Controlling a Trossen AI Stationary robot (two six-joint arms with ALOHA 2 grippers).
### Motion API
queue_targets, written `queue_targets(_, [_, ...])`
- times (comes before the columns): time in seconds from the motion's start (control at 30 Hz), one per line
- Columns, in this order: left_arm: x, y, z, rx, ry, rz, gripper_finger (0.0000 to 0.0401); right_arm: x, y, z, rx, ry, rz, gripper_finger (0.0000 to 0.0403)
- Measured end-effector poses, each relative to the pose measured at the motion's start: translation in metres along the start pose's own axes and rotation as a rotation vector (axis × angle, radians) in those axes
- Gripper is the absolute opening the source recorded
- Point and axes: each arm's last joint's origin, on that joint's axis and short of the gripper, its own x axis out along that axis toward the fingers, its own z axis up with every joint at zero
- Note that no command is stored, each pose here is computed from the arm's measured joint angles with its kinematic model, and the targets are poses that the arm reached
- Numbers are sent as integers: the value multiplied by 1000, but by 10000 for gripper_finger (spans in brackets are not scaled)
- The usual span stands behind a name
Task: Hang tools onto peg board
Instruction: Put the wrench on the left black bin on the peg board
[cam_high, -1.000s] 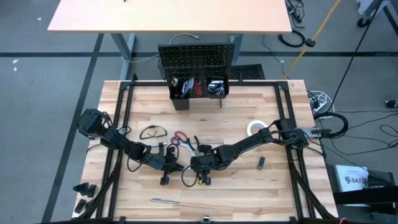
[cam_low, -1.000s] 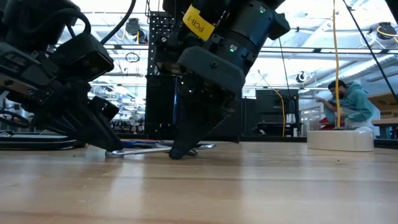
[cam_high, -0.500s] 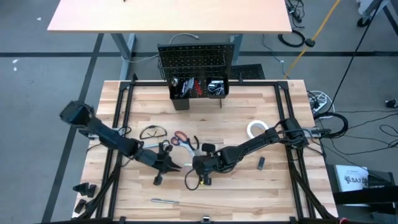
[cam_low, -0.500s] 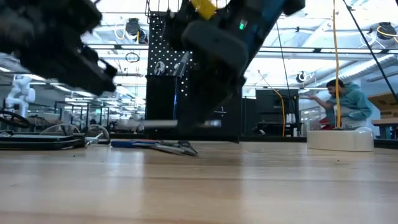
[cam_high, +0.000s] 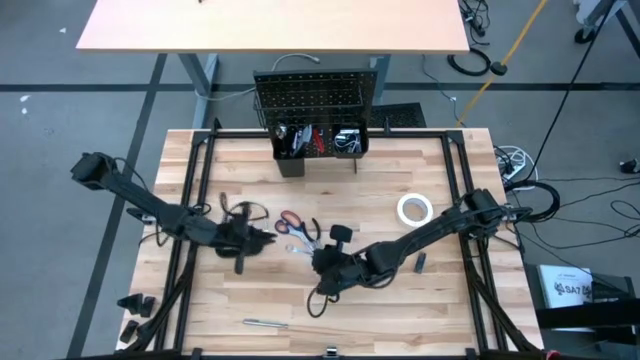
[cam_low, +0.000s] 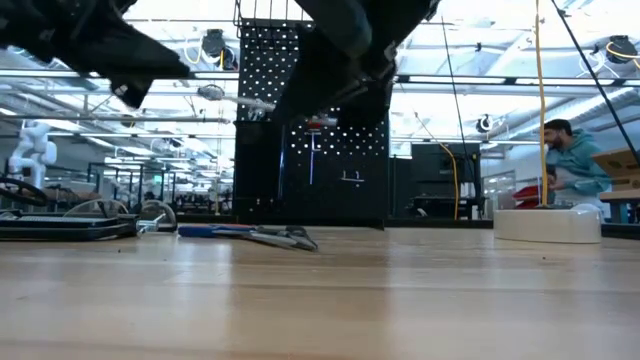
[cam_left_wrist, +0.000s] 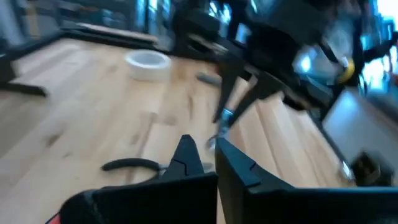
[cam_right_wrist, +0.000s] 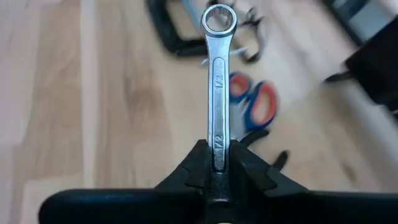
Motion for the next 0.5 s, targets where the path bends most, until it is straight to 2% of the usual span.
queue_targets(0.13, [-18, 11, -9, -190, -149, -24, 0, -4, 2, 4, 15, -89, -110, 29])
queue_targets(0.2, [-22, 15, -13, -237, -214, -50, 0, -4, 1, 9, 16, -144, -166, 29])
queue_targets(0.5, [-21, 14, -12, -292, -278, -68, 8, 0, -9, 44, 53, -367, -178, 29])
